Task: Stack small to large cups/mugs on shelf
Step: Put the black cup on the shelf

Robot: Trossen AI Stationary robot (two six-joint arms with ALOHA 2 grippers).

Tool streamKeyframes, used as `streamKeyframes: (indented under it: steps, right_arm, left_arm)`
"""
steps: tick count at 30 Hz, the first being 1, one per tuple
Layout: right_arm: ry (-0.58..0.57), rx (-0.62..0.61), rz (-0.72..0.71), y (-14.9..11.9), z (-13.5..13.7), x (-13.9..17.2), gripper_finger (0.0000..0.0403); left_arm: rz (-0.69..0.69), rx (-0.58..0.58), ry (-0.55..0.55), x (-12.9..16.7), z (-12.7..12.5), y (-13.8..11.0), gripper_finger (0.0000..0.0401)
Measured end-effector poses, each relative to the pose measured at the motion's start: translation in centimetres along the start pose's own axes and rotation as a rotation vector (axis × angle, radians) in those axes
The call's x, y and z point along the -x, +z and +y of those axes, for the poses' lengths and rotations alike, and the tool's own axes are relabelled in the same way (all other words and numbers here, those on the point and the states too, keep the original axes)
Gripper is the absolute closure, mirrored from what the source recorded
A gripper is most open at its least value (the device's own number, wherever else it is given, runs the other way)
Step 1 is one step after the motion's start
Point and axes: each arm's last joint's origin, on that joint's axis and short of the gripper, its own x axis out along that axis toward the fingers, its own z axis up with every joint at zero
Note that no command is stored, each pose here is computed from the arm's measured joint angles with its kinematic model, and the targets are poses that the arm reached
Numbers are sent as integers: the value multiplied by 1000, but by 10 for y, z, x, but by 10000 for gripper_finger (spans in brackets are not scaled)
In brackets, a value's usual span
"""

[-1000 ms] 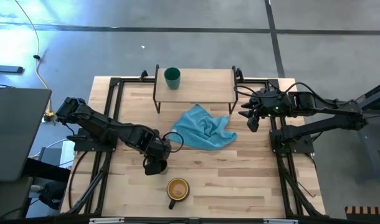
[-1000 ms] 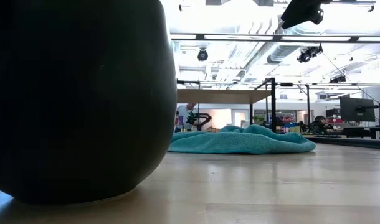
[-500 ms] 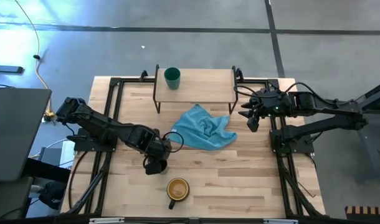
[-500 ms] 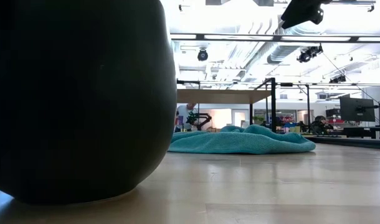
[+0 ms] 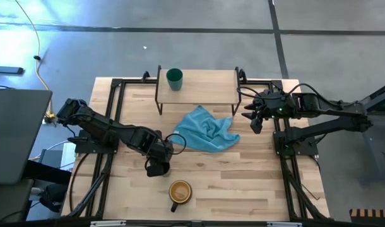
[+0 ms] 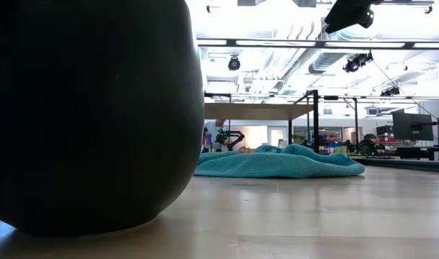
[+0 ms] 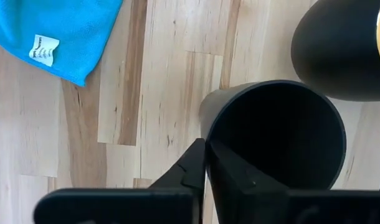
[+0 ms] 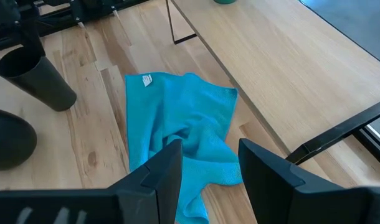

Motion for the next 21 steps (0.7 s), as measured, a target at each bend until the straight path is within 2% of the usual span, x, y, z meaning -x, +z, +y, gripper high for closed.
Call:
streamKeyframes:
  steps: [16,21]
  right_arm:
    - [0,0,0,0,0,0,253]
    - [0,0,0,0,0,0,253]
  left_arm:
    - [1,-7,-5,0,0,0,400]
    - [29,-11,-53,1,2,1,400]
